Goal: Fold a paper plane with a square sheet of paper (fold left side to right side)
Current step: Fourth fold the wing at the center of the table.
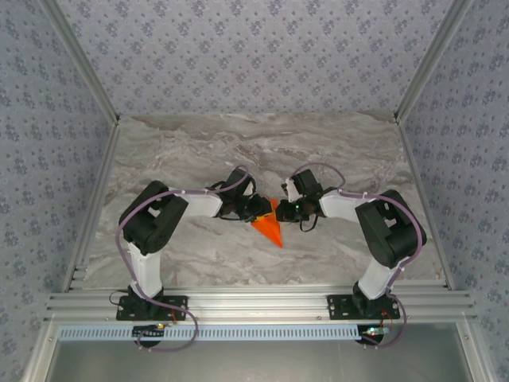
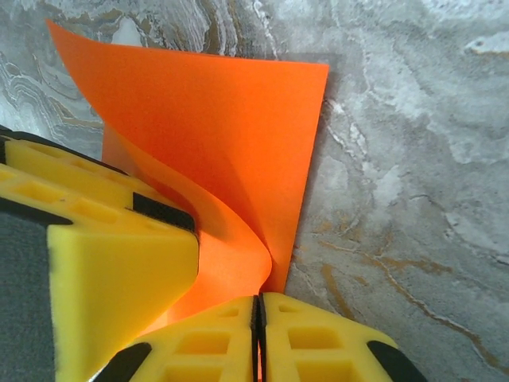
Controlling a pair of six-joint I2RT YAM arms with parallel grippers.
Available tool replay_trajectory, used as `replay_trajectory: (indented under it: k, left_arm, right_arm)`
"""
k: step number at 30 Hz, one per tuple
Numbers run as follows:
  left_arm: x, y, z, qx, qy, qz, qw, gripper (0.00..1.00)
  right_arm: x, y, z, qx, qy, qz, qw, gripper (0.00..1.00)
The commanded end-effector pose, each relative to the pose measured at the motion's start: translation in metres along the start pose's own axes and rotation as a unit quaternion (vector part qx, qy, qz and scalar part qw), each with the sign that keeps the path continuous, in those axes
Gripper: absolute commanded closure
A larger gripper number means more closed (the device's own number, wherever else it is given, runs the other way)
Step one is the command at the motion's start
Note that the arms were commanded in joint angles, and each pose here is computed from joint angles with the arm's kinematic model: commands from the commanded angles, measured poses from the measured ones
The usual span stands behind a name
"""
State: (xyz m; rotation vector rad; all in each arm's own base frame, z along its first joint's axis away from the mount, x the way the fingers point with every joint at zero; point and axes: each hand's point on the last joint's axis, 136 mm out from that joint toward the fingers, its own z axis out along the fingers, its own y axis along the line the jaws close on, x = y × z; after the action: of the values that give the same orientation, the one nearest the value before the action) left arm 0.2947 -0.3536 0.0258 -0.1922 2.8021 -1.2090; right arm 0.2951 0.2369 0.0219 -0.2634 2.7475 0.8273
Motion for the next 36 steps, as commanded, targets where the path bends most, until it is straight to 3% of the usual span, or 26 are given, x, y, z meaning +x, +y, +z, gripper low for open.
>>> replay_trajectory:
  k: [1,7,17,36]
  left_arm:
    - [0.018,0.043,0.004,-0.067,0.017,-0.024,0.997,0.74]
    - [0.019,0.047,0.005,-0.07,0.017,-0.027,0.997,0.74]
    - [0.018,0.046,0.004,-0.069,0.015,-0.026,0.997,0.74]
    - [0.019,0.047,0.004,-0.072,0.017,-0.025,0.997,0.74]
  right_arm:
    - [-0.01,0.004,-0.014,-0.001,-0.005,-0.004,1.0,0.85]
    - [-0.021,0.022,-0.051,-0.027,-0.035,-0.012,0.999,0.7]
    - [0.04,0.076,-0.051,-0.16,0.046,-0.024,0.986,0.74]
    - [0.077,0.044,-0.011,-0.106,0.113,-0.01,0.988,0.76]
